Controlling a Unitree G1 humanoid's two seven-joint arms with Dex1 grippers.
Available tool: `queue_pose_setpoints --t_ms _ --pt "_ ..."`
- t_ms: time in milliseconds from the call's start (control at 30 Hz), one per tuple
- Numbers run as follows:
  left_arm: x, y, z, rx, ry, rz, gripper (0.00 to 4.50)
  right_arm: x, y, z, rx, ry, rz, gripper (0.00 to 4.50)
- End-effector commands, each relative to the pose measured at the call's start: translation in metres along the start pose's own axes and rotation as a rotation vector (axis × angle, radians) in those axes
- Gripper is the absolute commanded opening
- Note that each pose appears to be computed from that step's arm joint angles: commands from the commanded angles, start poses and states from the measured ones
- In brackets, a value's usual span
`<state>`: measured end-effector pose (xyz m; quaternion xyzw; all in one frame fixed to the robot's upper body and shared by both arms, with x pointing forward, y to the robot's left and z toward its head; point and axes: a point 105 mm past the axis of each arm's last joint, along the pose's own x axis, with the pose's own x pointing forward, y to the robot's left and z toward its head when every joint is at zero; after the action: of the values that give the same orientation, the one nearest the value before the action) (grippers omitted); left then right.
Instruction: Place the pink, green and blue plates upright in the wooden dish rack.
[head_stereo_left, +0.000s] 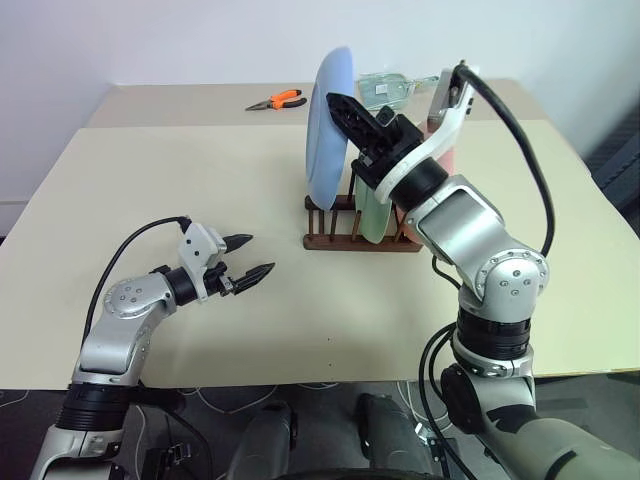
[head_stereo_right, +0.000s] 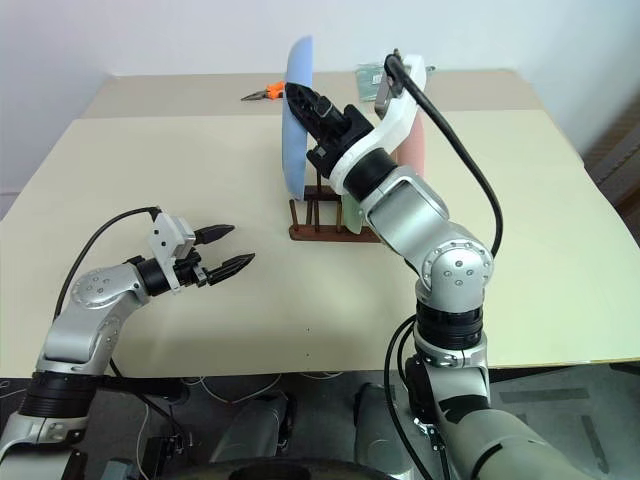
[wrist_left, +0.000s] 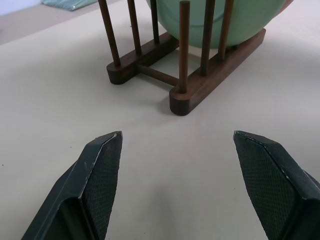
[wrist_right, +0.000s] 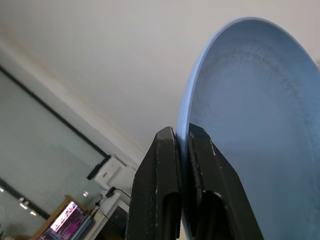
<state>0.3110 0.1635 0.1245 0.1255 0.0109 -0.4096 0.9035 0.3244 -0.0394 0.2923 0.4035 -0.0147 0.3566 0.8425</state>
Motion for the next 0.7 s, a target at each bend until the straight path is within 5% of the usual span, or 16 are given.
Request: queue_pose_setpoints --t_ms 33,100,233,467,600,700 --pt "0.003 -0.001 0.011 0.022 -0.034 -0.004 3.64 0.006 -0.013 0.006 -0.007 -0.025 -0.048 0.36" --pt "0.004 -0.003 0.011 0.020 -0.036 -0.007 3.64 0.009 -0.018 0.007 -0.030 -0.026 -0.056 1.00" --pt "0.006 -0.005 0.011 0.014 -0.039 -0.009 3.64 0.010 -0.001 0.021 -0.220 -0.052 0.016 2.96" --pt "0.007 -0.002 0.009 0.010 -0.039 -0.003 3.64 -0.048 0.044 0.077 -0.796 -0.102 0.228 2.96" --pt "0.004 0.004 0.005 0.014 -0.023 0.010 3.64 -0.095 0.012 0.107 -0.919 -0.040 0.070 2.96" --pt "0.002 0.011 0.003 0.026 -0.016 0.025 3.64 -0.136 -0.032 0.122 -0.911 0.026 -0.125 3.90"
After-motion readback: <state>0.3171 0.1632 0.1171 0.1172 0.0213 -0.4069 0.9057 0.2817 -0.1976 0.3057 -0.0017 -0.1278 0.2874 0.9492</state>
